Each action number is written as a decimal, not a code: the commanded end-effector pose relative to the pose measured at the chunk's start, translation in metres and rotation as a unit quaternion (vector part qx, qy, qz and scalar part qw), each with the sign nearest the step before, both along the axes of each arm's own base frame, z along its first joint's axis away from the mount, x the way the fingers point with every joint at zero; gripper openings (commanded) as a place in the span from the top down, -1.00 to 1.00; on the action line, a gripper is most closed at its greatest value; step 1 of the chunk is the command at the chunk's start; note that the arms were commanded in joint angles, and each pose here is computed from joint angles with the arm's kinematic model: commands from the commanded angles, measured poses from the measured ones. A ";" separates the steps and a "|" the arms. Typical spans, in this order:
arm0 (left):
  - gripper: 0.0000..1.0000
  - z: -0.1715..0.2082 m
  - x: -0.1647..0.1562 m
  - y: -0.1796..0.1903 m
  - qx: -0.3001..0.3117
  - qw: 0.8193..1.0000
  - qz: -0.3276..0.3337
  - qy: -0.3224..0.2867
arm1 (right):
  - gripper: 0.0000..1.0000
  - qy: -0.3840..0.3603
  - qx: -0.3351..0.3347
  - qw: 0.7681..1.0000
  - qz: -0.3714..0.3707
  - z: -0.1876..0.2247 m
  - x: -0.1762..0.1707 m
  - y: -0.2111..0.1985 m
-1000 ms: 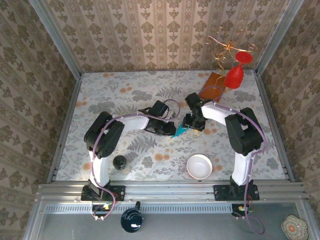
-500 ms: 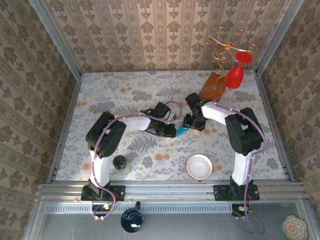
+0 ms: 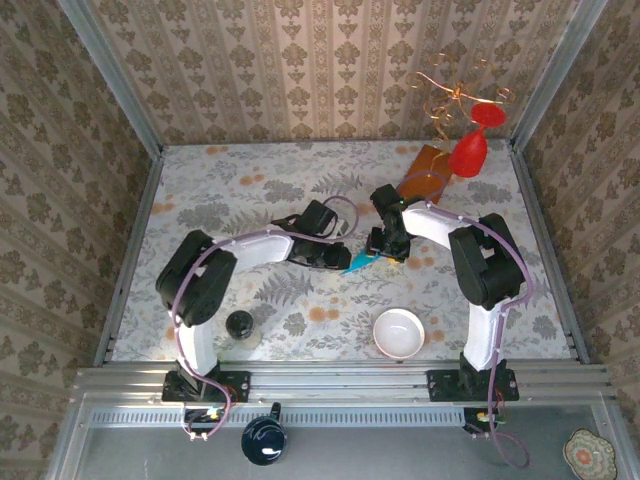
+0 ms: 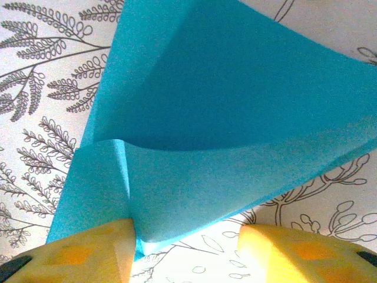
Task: Fold a paper plane with a square sheet of paper (pick it up from the middle)
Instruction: Fold the wing for the fifth time at the center of the table.
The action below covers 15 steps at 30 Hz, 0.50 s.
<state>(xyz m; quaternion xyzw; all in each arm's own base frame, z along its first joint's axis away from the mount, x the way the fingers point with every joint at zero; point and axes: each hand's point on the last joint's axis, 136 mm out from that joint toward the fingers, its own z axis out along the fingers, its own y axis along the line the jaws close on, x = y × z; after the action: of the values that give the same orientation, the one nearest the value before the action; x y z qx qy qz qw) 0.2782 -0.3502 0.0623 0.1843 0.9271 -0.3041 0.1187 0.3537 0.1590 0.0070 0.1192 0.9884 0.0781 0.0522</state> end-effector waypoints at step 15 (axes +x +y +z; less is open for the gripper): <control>0.90 0.007 -0.003 -0.040 -0.074 0.996 -0.020 0.036 | -0.11 0.030 -0.013 0.999 -0.007 -0.058 -0.008 -0.010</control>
<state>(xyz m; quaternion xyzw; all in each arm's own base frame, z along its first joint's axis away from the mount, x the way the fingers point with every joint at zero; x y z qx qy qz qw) 0.2773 -0.3800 0.0671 0.1798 0.9077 -0.3634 0.1085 0.3538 0.1588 0.0073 0.1221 0.9877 0.0846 0.0488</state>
